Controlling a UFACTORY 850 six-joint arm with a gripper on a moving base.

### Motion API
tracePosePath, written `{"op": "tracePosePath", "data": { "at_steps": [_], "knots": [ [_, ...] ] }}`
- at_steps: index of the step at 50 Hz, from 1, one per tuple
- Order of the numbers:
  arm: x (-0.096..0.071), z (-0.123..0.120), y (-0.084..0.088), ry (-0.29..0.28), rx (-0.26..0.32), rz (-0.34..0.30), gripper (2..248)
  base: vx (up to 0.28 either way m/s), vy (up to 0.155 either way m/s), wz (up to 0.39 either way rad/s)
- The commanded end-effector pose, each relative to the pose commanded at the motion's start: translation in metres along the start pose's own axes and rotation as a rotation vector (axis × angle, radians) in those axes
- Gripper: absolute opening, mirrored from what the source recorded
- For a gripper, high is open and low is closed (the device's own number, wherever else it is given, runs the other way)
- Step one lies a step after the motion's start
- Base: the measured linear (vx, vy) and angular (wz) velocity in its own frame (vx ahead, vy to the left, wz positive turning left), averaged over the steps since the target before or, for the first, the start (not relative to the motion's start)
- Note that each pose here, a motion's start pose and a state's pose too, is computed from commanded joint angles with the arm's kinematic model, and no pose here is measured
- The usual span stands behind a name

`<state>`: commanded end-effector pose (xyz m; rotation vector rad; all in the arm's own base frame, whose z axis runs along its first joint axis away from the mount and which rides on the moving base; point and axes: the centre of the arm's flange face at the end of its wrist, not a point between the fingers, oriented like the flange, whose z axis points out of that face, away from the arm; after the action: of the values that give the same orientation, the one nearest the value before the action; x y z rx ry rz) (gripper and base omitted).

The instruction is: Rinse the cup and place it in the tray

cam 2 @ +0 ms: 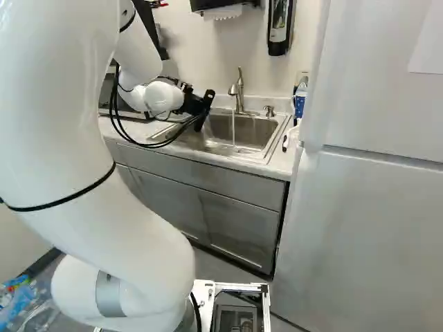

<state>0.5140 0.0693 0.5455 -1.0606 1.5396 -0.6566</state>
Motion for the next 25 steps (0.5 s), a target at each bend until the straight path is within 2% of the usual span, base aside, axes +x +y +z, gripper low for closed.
{"op": "tracePosePath", "data": {
  "at_steps": [25],
  "knots": [
    [0.0000, 0.0000, 0.0000, 0.000, 0.000, 0.000, 126, 0.000, 0.000, 0.000]
  ]
}}
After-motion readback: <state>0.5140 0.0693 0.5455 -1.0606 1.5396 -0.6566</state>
